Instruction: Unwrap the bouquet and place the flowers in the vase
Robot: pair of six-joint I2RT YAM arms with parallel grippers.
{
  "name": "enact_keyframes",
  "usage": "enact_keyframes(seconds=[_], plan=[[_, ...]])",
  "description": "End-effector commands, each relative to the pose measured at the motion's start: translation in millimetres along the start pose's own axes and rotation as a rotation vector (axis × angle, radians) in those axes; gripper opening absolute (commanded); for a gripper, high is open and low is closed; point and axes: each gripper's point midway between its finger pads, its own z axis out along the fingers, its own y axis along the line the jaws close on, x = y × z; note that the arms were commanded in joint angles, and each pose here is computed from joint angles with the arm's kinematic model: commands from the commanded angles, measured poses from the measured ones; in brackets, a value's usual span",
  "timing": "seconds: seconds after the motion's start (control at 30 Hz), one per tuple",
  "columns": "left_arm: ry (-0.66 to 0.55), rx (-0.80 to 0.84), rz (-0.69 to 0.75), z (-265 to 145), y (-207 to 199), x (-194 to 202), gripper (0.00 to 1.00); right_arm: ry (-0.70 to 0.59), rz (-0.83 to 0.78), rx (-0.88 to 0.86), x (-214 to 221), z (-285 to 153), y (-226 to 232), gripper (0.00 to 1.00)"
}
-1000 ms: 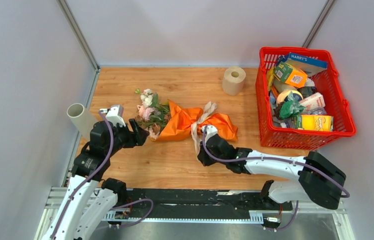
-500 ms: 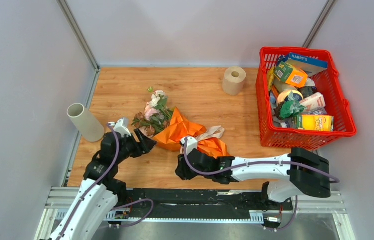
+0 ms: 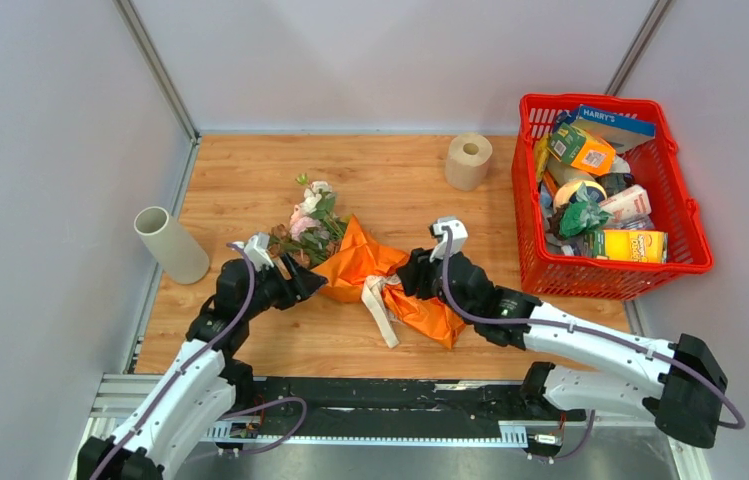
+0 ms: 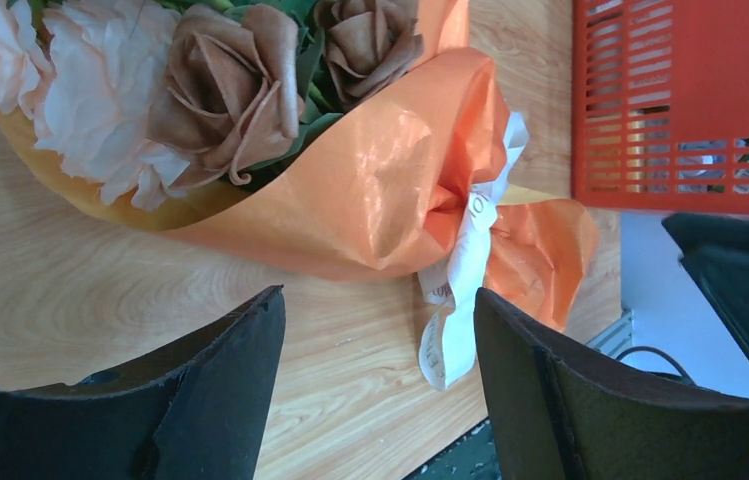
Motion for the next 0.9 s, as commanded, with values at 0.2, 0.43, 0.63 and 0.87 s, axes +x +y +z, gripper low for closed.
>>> enact_keyframes(seconds=[0.2, 0.43, 0.63, 0.87], plan=[[-0.058, 0.086, -0.026, 19, -17, -8, 0.8, 0.119, -0.013, 0.028, 10, 36, -87, 0.53], [-0.008, 0.052, -0.011, 30, -18, 21, 0.82, 0.261, -0.022, -0.145, 55, 33, -70, 0.51], [-0.017, -0.021, -0.015, 42, -6, 24, 0.82, 0.222, -0.057, -0.109, 52, 29, -79, 0.49], [-0.107, -0.053, -0.099, 47, -3, 10, 0.79, 0.164, -0.112, -0.048, 19, 41, -82, 0.63]])
